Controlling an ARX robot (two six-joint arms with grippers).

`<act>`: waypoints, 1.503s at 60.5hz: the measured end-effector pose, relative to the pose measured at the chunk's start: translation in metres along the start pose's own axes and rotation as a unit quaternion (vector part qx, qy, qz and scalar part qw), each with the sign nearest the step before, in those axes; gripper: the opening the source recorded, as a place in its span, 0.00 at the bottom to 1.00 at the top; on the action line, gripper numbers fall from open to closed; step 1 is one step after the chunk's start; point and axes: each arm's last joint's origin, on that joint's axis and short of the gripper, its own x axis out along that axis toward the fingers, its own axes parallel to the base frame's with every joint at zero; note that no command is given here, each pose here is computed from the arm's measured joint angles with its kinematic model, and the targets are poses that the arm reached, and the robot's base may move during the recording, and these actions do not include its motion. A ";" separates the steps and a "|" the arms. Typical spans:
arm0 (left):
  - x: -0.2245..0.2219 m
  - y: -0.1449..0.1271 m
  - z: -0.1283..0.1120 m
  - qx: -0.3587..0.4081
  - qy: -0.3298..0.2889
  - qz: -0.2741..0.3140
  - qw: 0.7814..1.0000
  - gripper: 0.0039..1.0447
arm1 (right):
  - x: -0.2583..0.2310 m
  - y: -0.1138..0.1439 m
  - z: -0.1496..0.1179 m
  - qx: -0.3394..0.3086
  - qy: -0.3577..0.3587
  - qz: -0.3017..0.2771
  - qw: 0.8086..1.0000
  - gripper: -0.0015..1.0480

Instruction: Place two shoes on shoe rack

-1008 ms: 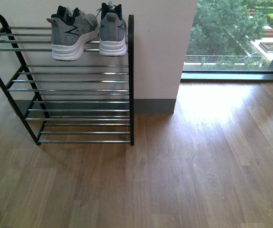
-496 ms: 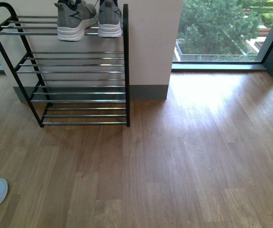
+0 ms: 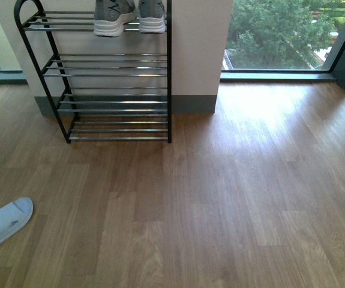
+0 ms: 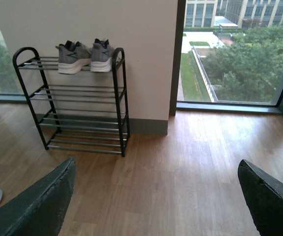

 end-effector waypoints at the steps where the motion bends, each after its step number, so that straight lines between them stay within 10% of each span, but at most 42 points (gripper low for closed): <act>1: 0.000 0.000 0.000 0.000 0.000 0.000 1.000 0.91 | 0.000 0.000 0.000 0.000 0.000 0.000 1.000 0.91; 91: 0.000 0.000 0.000 0.000 0.000 0.003 1.000 0.91 | 0.000 0.000 0.000 0.000 0.000 0.005 1.000 0.91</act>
